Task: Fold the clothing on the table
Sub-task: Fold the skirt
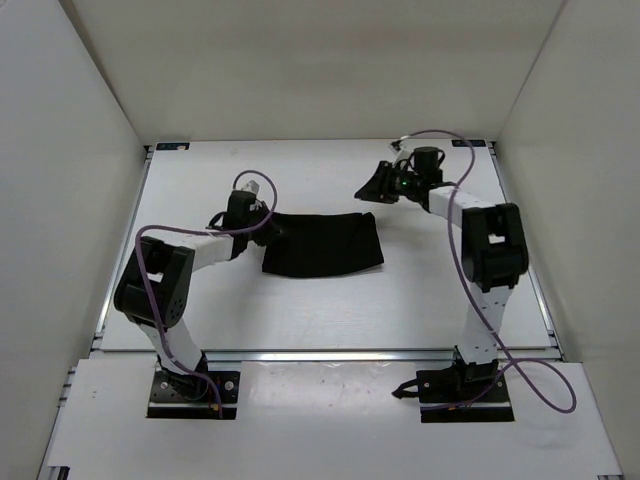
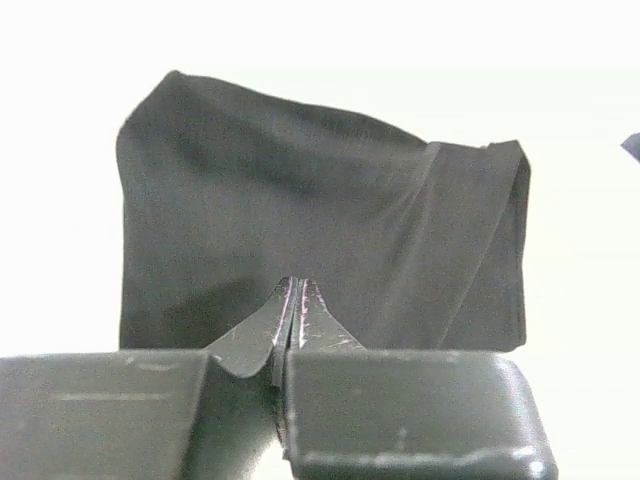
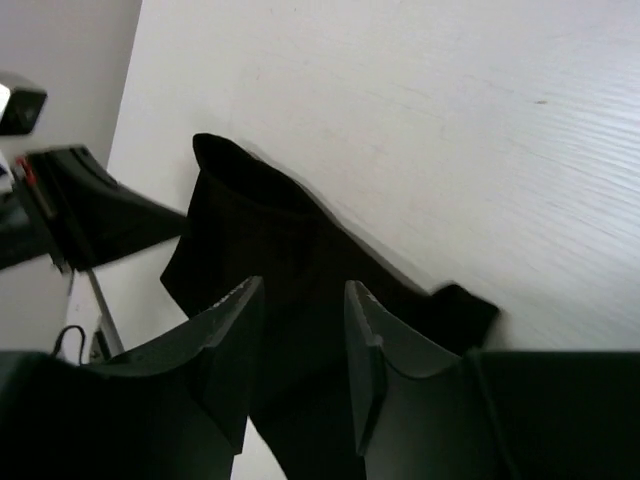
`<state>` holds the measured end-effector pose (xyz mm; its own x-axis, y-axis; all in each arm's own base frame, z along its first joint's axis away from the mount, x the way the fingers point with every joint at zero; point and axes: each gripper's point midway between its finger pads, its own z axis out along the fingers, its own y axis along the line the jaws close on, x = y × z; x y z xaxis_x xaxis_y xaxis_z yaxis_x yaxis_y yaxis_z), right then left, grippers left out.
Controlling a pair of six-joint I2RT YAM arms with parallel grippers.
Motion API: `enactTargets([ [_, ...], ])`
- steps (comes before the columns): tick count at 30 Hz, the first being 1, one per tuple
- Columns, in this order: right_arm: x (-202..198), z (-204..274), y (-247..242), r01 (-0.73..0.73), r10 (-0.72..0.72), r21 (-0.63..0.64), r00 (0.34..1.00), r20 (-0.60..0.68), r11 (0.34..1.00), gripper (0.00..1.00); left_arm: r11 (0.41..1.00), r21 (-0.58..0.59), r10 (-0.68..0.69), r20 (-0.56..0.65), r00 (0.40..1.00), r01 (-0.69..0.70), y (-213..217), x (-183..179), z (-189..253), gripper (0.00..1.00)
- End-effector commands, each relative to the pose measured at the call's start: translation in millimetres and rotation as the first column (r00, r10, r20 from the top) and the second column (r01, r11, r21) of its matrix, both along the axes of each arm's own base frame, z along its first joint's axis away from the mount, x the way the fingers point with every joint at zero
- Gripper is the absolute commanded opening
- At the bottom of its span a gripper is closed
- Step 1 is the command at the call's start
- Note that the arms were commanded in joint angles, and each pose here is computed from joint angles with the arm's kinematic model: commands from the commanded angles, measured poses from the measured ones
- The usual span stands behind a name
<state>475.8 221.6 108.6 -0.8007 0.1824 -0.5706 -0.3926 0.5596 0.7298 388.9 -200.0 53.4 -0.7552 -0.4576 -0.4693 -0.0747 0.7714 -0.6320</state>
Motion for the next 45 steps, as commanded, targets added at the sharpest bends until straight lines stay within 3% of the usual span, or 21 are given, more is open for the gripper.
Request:
enactTargets([
  [1, -15.1, 30.8, -43.9, 0.036, -0.032, -0.059, 0.998, 0.063, 0.998, 0.36, 0.999, 0.041, -0.012, 0.103, 0.995, 0.008, 14.7, 22.2, 40.3, 0.1],
  [4, -42.6, 9.6, -59.7, 0.059, -0.058, -0.158, 0.998, 0.009, 0.986, 0.45, 0.991, 0.136, -0.027, 0.114, 0.993, 0.012, 21.4, 23.8, 40.1, 0.19],
  [6, -61.8, -6.2, -61.7, 0.044, -0.053, -0.191, 0.998, -0.042, 0.981, 0.53, 0.981, 0.193, -0.013, 0.066, 0.998, 0.0, 28.9, 15.8, 28.6, 0.53],
  [8, -81.6, -19.4, -57.4, 0.011, -0.025, -0.188, 0.997, -0.072, 0.982, 0.6, 0.972, 0.233, -0.044, 0.046, 0.998, 0.032, 25.0, 8.3, 23.1, 0.65],
  [14, -111.7, -52.4, -47.9, -0.041, 0.015, -0.193, 0.991, -0.136, 0.98, 0.66, 0.958, 0.284, -0.043, -0.018, 0.999, 0.046, 27.6, -11.1, 2.5, 0.6],
  [23, -113.3, -85.3, -43.9, -0.079, 0.024, -0.282, 0.981, -0.193, 0.956, 0.67, 0.943, 0.33, -0.006, -0.11, 0.994, 0.042, 44.6, -43.1, -28.5, 0.6],
  [30, -117.4, -107.0, -46.8, -0.079, -0.005, -0.346, 0.972, -0.235, 0.935, 0.5, 0.929, 0.37, 0.033, -0.084, 0.996, 0.0, 59.8, -47.2, -21.5, 0.59],
  [34, -116.0, -116.5, -42.8, -0.114, 0.019, -0.365, 0.967, -0.253, 0.924, 0.37, 0.931, 0.365, 0.036, -0.122, 0.992, 0.011, 57.9, -52.3, -31.4, 0.5],
  [42, -118.1, -123.5, -29.7, -0.173, 0.064, -0.37, 0.955, -0.288, 0.913, 0.2, 0.939, 0.342, 0.025, -0.16, 0.987, 0.032, 47.8, -56.2, -43.8, 0.48],
  [43, -118.9, -122.6, -27.6, -0.177, 0.072, -0.367, 0.956, -0.284, 0.913, 0.15, 0.939, 0.341, 0.027, -0.159, 0.987, 0.029, 48.9, -55.1, -44.0, 0.48],
  [44, -120.2, -122.8, -25.5, -0.188, 0.08, -0.365, 0.953, -0.291, 0.912, 0.03, 0.944, 0.328, 0.025, -0.16, 0.987, 0.029, 46.1, -53.8, -43.3, 0.47],
  [45, -117.2, -120.8, -25.9, -0.184, 0.08, -0.361, 0.955, -0.285, 0.914, 0.0, 0.944, 0.327, 0.023, -0.16, 0.987, 0.031, 45.0, -53.2, -43.7, 0.46],
])
